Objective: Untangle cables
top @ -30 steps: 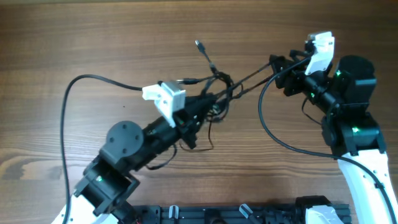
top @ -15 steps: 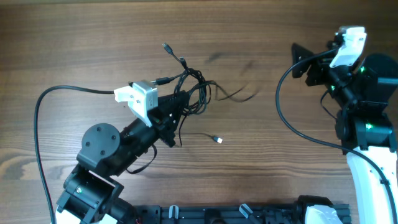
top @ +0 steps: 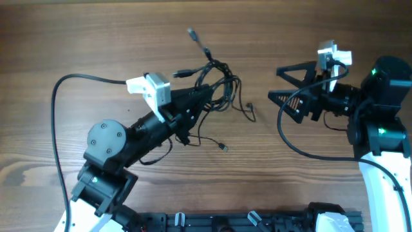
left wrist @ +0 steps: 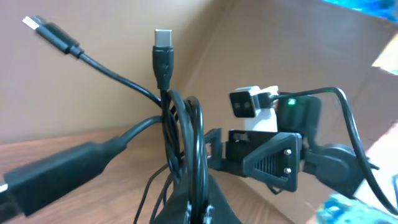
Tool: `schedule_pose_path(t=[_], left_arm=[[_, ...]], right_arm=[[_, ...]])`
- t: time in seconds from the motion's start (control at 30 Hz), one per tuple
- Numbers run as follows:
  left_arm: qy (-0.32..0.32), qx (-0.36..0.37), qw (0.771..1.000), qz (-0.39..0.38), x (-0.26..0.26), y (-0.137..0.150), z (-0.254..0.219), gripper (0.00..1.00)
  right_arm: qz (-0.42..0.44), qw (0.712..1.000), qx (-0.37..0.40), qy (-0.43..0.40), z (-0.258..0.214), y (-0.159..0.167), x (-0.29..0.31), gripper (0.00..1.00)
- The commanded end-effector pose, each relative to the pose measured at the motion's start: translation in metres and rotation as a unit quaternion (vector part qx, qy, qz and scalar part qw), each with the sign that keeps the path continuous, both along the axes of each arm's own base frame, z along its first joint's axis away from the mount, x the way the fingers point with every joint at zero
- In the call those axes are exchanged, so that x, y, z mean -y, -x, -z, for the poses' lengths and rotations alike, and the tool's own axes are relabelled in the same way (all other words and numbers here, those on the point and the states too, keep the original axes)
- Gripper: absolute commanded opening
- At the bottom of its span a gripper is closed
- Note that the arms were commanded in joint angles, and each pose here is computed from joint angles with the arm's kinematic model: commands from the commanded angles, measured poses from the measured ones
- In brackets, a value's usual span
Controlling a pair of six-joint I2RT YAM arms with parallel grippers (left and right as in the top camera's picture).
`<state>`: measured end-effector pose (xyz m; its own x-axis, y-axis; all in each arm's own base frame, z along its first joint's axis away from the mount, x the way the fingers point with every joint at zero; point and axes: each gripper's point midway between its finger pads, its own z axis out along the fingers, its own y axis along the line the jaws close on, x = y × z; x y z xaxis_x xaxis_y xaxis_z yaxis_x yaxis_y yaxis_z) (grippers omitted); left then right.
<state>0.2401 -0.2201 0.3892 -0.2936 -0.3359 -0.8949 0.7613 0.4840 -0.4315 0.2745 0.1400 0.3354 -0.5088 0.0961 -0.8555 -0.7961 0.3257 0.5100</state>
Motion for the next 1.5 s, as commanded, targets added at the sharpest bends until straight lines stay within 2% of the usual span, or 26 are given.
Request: schedule_pose_path(t=[0.0, 0.2, 0.37, 0.57, 0.83, 0.9, 0.97, 1.0, 1.07, 1.17, 1.37, 1.47], left_arm=[[0.02, -0.002, 0.999, 0.047, 0.014, 0.002, -0.007, 0.04], [0.054, 0.025, 0.995, 0.078, 0.031, -0.002, -0.021, 0.04], [0.063, 0.037, 0.99, 0.121, 0.059, 0.009, -0.021, 0.04], [0.074, 0.053, 0.985, 0.149, 0.071, 0.024, -0.028, 0.04], [0.089, 0.075, 0.981, 0.159, 0.073, 0.033, -0.039, 0.04], [0.087, 0.071, 0.979, 0.169, 0.077, 0.039, -0.037, 0.04], [0.086, 0.072, 0.978, 0.174, 0.078, 0.041, -0.037, 0.04], [0.087, 0.072, 0.978, 0.174, 0.078, 0.041, -0.037, 0.04], [0.087, 0.08, 0.979, 0.164, 0.069, 0.041, -0.042, 0.04], [0.088, 0.09, 0.984, 0.126, 0.044, 0.031, -0.052, 0.04], [0.089, 0.116, 0.988, 0.042, -0.013, 0.024, -0.073, 0.04], [0.082, 0.113, 0.99, 0.007, -0.034, 0.024, -0.074, 0.04]], right_arm=[[-0.045, 0.999, -0.002, -0.018, -0.005, 0.013, -0.005, 1.0], [-0.026, 0.999, 0.023, -0.001, -0.002, 0.006, -0.003, 1.0], [0.003, 1.0, 0.017, 0.01, 0.003, -0.003, 0.001, 1.0], [0.078, 0.996, -0.013, 0.048, 0.024, -0.023, 0.013, 1.0], [0.078, 0.995, -0.011, 0.053, 0.026, -0.023, 0.013, 1.0], [0.128, 0.989, -0.019, 0.078, 0.035, -0.036, 0.024, 1.0], [0.238, 0.961, -0.032, 0.135, 0.053, -0.062, 0.054, 0.99], [0.306, 0.936, -0.042, 0.171, 0.063, -0.075, 0.077, 1.0], [0.477, 0.839, -0.087, 0.248, 0.087, -0.087, 0.146, 1.0], [0.552, 0.774, -0.098, 0.293, 0.093, -0.082, 0.185, 1.0], [0.576, 0.754, -0.117, 0.294, 0.099, -0.078, 0.21, 1.0], [0.57, 0.755, -0.13, 0.297, 0.106, -0.078, 0.21, 1.0]])
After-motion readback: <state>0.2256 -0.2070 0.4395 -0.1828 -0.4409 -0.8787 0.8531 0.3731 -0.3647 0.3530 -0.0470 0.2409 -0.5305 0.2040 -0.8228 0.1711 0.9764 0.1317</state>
